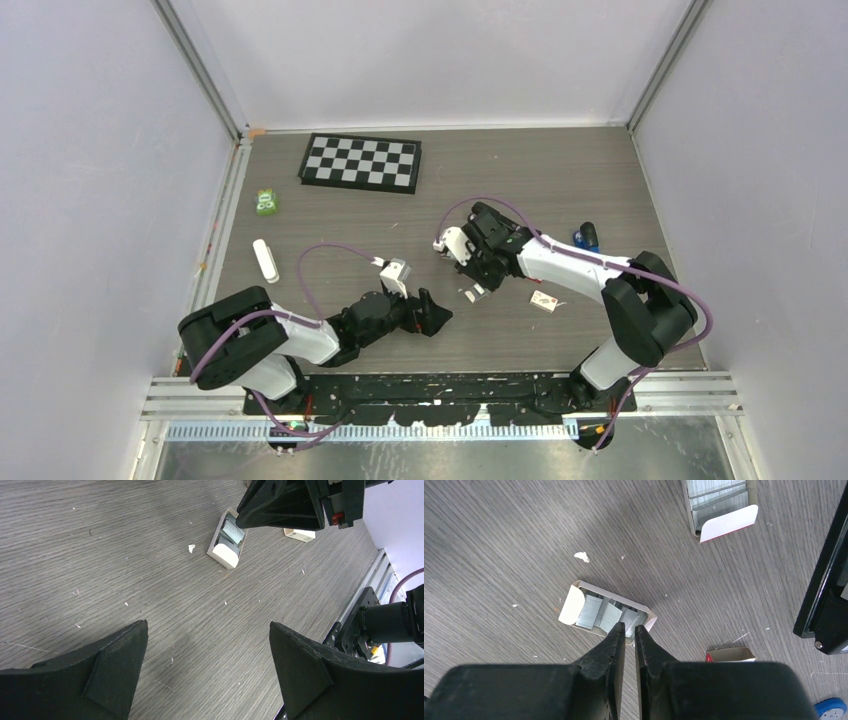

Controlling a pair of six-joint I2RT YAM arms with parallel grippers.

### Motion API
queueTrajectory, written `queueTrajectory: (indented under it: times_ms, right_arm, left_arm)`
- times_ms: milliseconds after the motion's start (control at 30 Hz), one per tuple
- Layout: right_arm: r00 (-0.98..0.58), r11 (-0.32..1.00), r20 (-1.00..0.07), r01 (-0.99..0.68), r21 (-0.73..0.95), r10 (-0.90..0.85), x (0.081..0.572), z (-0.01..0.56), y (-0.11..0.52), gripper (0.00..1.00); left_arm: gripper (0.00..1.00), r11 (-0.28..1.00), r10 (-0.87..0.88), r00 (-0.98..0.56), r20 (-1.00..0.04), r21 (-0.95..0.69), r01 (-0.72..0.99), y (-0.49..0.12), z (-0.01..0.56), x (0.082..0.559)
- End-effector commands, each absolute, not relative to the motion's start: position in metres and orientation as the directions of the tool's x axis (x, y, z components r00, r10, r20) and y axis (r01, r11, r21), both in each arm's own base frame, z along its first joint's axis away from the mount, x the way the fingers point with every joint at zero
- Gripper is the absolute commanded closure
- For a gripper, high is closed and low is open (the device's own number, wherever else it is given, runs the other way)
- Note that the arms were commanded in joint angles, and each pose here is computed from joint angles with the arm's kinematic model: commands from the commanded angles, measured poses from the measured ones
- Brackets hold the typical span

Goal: Unload the staples from the stapler
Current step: Adjust the staple in the staple box.

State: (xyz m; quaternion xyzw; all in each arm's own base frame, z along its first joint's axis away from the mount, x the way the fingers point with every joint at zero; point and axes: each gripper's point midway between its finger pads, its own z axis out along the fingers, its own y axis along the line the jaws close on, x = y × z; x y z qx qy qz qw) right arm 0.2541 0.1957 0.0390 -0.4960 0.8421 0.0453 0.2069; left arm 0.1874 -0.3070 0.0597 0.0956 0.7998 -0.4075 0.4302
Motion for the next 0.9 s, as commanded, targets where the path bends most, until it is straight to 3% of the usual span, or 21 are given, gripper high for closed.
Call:
queueTrajectory:
  times_ms: [0,867]
  right_arm:
    - [-0.398,0.498,-0.430,-0.855,-0.148,-0.811,0.264,0.052,0.208,0.82]
    - [-0.403,0.482,-0.452,-0.874,-0.069,-0.796,0.251,0.054,0.223,0.82]
  left_arm:
    - [0.08,0.639,-0.238,-0.571,-0.786,-0.570,0.517,-0.309,0.074,0.195]
    - [0.08,0.632,-0.234,-0.564,-0.792,-0.564,0.531,-0.307,0.078,0.193]
